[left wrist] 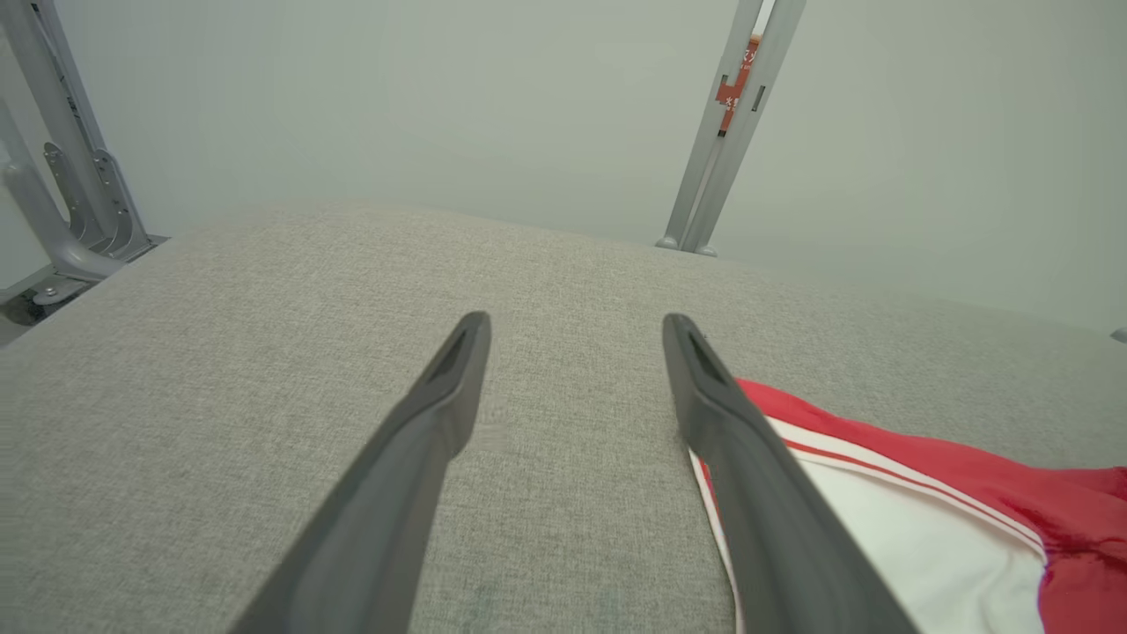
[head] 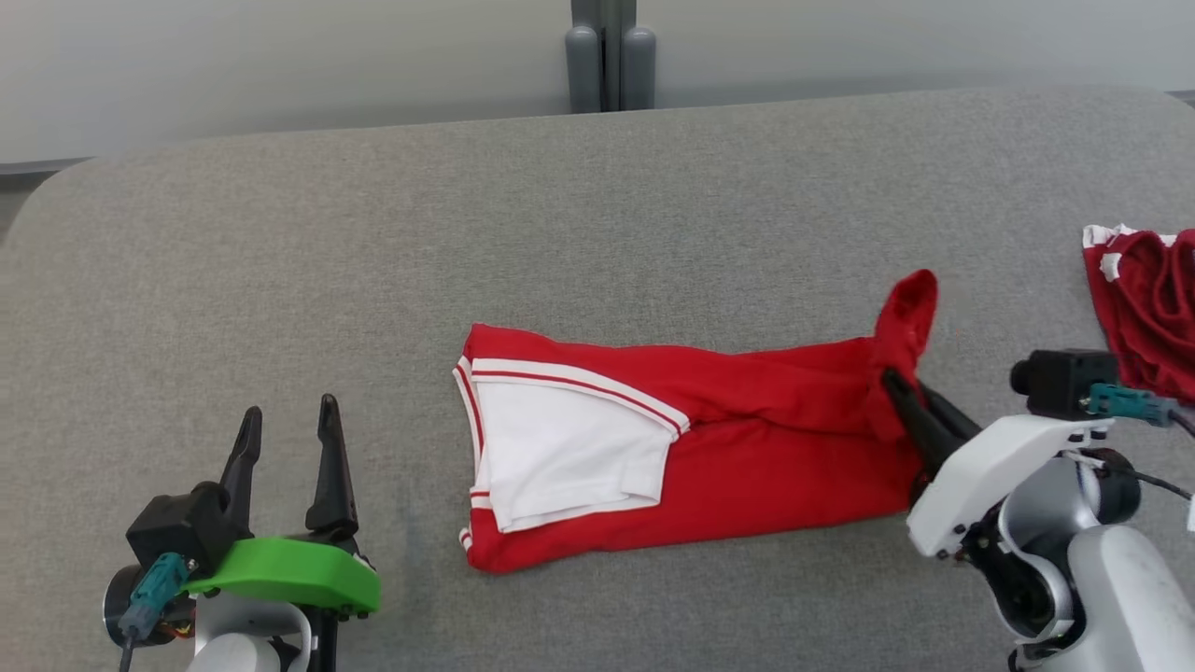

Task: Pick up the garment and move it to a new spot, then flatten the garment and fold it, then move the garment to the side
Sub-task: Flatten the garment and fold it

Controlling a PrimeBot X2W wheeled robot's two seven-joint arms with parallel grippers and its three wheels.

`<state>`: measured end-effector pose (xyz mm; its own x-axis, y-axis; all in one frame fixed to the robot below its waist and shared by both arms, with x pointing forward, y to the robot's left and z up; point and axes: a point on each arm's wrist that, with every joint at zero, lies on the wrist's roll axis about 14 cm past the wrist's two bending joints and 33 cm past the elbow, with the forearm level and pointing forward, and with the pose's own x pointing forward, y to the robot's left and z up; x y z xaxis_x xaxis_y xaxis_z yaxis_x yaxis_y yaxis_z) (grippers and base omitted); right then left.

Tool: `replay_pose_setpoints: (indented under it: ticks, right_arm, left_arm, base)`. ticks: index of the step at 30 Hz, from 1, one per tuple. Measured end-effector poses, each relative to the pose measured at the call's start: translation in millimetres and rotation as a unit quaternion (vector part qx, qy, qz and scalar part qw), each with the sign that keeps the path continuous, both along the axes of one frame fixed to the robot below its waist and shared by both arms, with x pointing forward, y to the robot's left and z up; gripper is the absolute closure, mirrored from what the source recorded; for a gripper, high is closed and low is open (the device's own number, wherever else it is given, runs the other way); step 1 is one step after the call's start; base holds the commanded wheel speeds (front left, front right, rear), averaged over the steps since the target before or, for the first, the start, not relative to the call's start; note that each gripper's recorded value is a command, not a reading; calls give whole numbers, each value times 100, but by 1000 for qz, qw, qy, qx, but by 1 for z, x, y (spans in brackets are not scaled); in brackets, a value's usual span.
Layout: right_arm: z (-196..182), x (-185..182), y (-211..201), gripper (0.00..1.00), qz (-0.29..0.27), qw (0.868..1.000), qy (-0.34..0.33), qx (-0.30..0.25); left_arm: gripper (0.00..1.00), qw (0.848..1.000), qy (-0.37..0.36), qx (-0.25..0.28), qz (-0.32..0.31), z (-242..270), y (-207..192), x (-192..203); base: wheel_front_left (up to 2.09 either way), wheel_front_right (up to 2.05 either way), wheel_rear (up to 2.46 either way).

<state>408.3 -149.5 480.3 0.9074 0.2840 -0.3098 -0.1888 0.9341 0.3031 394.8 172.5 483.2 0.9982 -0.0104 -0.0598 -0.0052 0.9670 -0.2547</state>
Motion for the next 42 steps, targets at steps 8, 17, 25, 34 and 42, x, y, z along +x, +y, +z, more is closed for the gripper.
replay_pose_setpoints:
  ticks: [8, 17, 25, 34, 42]
  right_arm:
    - [12, -11, 95, 100, 113, 990, 9, 86]
    - [8, -7, 174, 100, 191, 968, 34, 157]
    - [-4, -13, 226, 100, 245, 947, 69, 196]
    - [-20, -11, 248, 23, 257, 941, 100, 198]
    - [3, 0, 249, 0, 244, 943, 52, 221]
  left_arm:
    - [0, 1000, -1, 1, 25, 2, 17, -14]
    - [0, 999, 4, -2, 46, -1, 29, -27]
    - [0, 997, 10, -2, 78, -5, 47, -40]
    - [0, 995, 13, -2, 96, -8, 56, -47]
    - [0, 996, 10, -5, 85, -8, 49, -42]
  base:
    - [0, 0, 0]
    - [0, 0, 0]
    - [0, 0, 0]
    - [0, 0, 0]
    - [0, 0, 0]
